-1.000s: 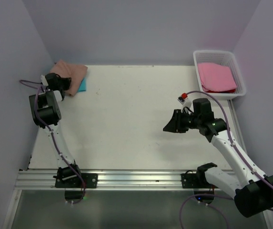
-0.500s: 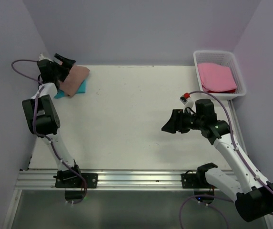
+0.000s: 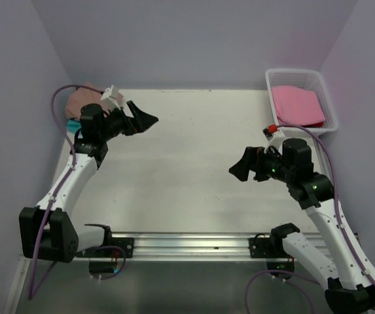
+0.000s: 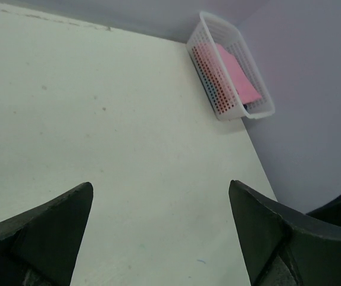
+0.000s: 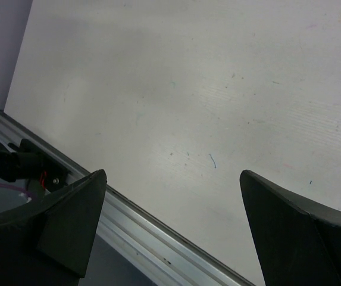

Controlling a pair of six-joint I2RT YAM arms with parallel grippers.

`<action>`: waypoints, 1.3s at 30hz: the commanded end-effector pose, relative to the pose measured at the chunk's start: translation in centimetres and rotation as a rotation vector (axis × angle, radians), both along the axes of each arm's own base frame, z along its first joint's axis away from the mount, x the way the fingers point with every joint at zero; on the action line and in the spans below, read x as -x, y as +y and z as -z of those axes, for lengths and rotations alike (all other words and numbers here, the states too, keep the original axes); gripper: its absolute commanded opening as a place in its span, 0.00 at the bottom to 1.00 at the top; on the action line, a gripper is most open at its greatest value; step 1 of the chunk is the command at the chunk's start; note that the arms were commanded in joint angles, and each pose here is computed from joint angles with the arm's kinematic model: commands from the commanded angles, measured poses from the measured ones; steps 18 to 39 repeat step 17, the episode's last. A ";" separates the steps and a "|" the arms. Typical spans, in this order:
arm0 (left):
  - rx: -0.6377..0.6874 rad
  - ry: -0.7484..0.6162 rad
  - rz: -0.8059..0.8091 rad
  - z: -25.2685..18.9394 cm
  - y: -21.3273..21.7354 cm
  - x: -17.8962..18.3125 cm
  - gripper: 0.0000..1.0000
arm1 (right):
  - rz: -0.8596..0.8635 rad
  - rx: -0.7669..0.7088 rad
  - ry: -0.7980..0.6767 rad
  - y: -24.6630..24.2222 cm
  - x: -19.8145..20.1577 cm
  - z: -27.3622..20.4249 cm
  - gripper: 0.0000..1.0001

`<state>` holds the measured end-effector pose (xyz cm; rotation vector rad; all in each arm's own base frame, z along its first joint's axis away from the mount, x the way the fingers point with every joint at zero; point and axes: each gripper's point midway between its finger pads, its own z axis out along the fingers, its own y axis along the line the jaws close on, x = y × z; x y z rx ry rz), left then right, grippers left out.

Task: Fold and stack the t-shirts
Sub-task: Put the neatly folded tshirt into the corner of the board with the left arm

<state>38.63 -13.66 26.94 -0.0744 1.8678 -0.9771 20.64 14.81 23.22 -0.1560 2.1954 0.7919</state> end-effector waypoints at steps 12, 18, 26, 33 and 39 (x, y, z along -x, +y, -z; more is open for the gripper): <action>-0.023 0.043 0.340 1.3 -9.2 13.3 1.00 | 0.041 0.040 -0.009 -0.4 -1.5 -0.3 0.99; -0.036 -0.005 0.321 0.3 -8.9 13.4 1.00 | 0.041 0.037 -0.014 -0.2 -2.2 -0.7 0.99; -0.036 -0.005 0.321 0.3 -8.9 13.4 1.00 | 0.041 0.037 -0.014 -0.2 -2.2 -0.7 0.99; -0.036 -0.005 0.321 0.3 -8.9 13.4 1.00 | 0.041 0.037 -0.014 -0.2 -2.2 -0.7 0.99; -0.036 -0.005 0.321 0.3 -8.9 13.4 1.00 | 0.041 0.037 -0.014 -0.2 -2.2 -0.7 0.99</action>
